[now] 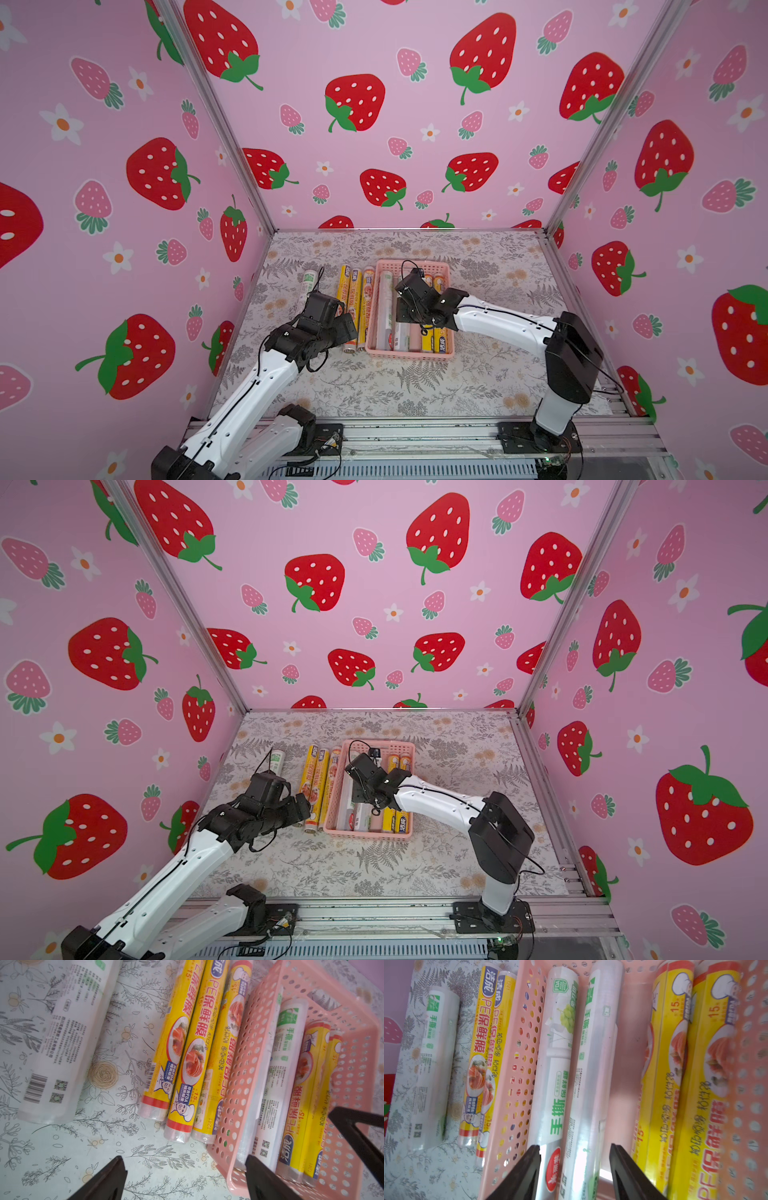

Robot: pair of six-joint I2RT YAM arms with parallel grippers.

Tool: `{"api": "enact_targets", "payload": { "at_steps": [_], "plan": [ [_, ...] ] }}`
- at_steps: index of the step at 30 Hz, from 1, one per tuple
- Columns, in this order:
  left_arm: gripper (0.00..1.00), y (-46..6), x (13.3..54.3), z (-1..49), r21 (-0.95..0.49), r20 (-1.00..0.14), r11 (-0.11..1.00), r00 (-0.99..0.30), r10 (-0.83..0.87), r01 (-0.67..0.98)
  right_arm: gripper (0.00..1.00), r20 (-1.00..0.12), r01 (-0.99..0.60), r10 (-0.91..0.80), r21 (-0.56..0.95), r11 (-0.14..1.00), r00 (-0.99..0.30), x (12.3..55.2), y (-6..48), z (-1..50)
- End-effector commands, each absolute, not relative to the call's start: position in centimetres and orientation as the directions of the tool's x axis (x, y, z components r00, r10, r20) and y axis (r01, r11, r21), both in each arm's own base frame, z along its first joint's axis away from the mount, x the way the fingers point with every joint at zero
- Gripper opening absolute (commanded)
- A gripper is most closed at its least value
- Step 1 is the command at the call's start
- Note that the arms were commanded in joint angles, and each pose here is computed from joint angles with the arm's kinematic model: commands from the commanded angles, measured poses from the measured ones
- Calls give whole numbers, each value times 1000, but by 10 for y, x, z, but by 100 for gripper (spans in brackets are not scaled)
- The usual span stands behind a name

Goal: Put the plastic wrap into the basket
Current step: Pick up the plastic wrap from the center of the board.

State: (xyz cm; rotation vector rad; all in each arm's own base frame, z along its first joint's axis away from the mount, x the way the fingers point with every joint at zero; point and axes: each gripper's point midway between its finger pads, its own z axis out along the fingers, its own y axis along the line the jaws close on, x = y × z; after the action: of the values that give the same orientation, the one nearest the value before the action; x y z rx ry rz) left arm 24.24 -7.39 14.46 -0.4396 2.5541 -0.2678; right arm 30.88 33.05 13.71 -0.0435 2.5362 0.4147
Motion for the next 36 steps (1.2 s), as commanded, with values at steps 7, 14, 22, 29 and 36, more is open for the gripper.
{"api": "enact_targets", "payload": {
  "at_steps": [7,14,22,29,36],
  "plan": [
    [88,-56,262,138,-122,-416,953,-858,-302,-277,55,-561,-243,-8,346,906,-828,269,288,175],
    [84,-42,289,113,39,-384,961,-892,-240,-275,55,-609,-294,-45,316,902,-792,253,253,193],
    [78,-35,314,86,117,-348,960,-916,-201,-255,55,-630,-301,-43,310,902,-776,246,233,198],
    [76,-34,324,71,117,-325,963,-926,-194,-243,55,-622,-296,-44,307,904,-781,246,232,195],
    [75,-29,324,55,127,-303,960,-931,-201,-248,54,-617,-291,-44,307,906,-786,248,234,192]
  ]
}}
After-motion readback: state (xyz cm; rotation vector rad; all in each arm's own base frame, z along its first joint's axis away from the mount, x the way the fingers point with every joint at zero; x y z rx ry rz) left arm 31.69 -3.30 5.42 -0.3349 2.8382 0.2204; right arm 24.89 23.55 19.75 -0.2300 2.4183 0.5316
